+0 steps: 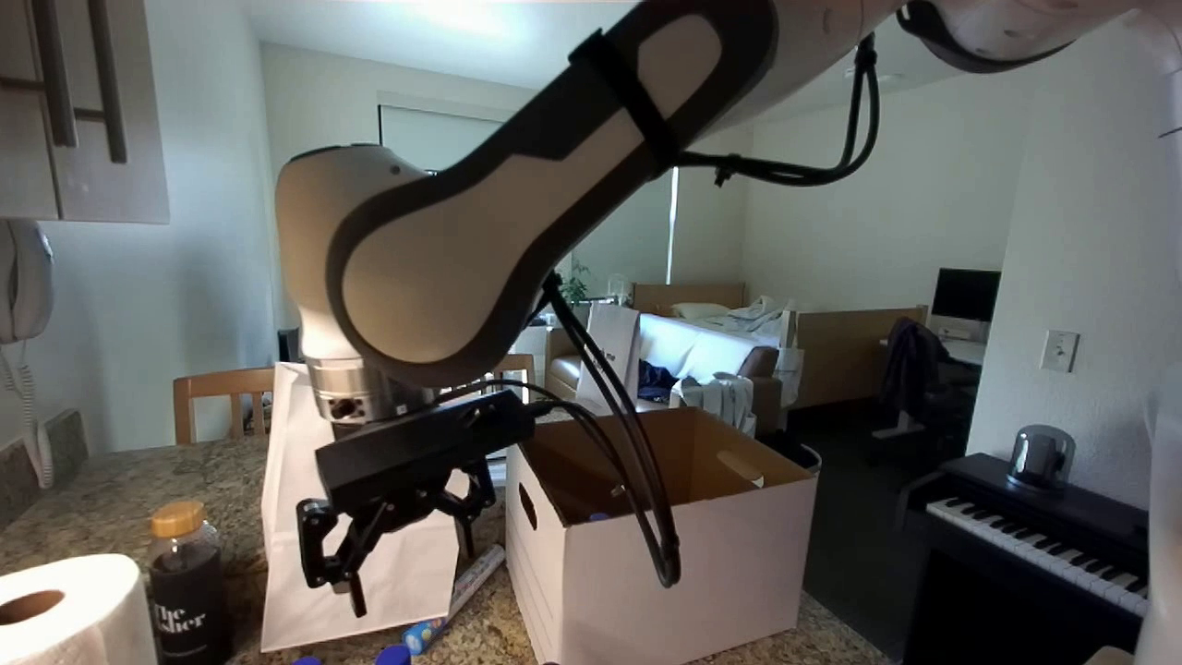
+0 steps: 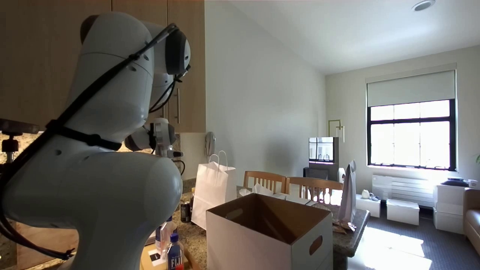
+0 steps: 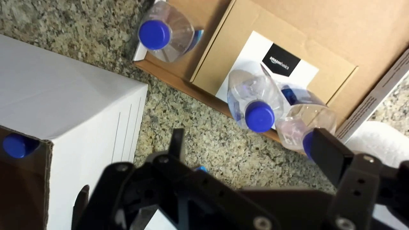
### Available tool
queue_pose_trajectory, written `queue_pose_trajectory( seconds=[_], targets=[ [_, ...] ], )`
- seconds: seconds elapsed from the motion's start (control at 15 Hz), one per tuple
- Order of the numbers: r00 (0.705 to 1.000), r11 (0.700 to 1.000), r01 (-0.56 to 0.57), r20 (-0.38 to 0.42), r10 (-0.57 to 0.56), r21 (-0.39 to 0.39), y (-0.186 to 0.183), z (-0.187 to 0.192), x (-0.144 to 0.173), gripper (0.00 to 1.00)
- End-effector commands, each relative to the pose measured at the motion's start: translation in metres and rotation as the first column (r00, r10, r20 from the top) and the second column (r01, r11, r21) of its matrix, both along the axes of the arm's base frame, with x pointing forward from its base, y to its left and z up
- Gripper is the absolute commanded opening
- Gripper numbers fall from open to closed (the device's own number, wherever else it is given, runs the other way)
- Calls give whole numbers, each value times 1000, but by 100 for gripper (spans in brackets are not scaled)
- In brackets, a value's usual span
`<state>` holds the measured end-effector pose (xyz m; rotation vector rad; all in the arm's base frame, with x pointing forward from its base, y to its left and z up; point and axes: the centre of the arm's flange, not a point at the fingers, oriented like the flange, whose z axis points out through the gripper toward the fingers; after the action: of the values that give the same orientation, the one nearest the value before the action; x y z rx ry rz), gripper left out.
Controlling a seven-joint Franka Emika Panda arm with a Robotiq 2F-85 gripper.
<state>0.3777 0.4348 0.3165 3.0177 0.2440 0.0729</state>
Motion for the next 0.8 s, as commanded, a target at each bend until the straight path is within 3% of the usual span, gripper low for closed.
queue_pose_trajectory(
  seconds=[0.0, 0.73],
  targets=[
    [991, 1000, -18, -131, 17, -6, -13, -10, 5, 100],
    [941, 964, -266, -222, 256, -18, -11, -81, 12, 100]
  ],
)
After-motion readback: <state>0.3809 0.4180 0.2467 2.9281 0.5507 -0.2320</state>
